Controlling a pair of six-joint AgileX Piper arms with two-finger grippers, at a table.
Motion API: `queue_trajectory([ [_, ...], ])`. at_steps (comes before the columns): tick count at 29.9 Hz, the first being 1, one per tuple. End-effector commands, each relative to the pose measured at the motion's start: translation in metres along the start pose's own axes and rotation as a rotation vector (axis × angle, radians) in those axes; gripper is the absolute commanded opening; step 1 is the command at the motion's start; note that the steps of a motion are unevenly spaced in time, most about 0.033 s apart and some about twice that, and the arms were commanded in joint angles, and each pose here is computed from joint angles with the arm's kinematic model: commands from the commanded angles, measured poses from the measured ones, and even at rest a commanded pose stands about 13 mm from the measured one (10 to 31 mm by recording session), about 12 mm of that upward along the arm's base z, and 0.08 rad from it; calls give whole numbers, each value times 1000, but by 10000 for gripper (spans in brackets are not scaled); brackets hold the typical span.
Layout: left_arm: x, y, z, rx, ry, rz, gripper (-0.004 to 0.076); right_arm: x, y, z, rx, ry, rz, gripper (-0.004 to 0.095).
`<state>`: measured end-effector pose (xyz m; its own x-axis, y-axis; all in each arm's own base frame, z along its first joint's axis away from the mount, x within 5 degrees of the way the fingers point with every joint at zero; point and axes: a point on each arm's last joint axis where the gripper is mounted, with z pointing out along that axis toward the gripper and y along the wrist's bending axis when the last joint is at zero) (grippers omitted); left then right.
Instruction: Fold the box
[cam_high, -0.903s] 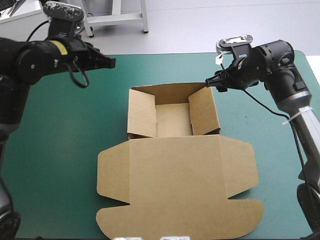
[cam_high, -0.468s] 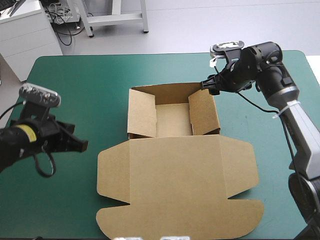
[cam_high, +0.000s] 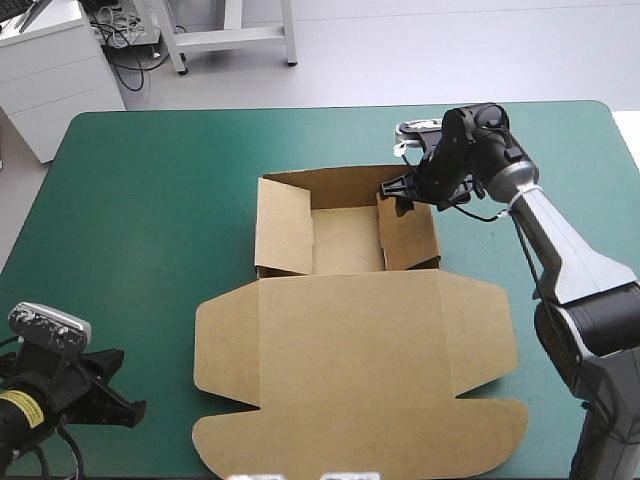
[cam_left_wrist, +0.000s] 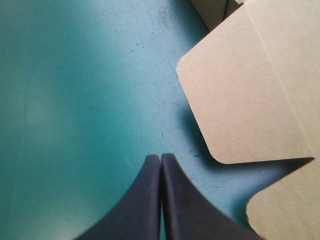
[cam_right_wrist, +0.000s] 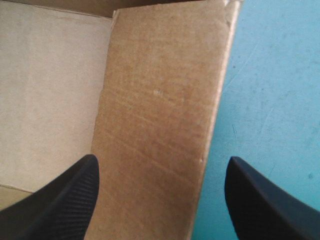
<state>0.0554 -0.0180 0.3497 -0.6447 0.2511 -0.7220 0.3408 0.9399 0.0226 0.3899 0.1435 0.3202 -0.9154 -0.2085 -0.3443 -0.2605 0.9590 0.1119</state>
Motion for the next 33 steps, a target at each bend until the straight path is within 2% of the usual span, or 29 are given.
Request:
queue_trajectory([
  [1,-1,-1,1,15,-105,-10,-32,-2,0,-14,-2,-35,15,658],
  [12,3,-5,8,52,-114,-29,-32,6,-6,24,35,75,25,657],
  [15,3,-5,8,58,-120,-32,-32,7,-8,26,51,82,35,606],
  [17,3,-5,8,60,-120,-33,-32,7,-8,26,53,82,36,456],
  [20,2,-5,8,61,-124,-33,-32,7,-9,26,57,81,35,37],
  [21,2,-5,8,61,-124,-33,-32,7,-9,26,60,81,36,-20],
  [27,2,-5,9,61,-125,-33,-32,7,-16,6,65,36,31,-23],
  [33,3,-5,9,55,-124,-30,-32,11,-62,-52,107,-95,99,-23],
])
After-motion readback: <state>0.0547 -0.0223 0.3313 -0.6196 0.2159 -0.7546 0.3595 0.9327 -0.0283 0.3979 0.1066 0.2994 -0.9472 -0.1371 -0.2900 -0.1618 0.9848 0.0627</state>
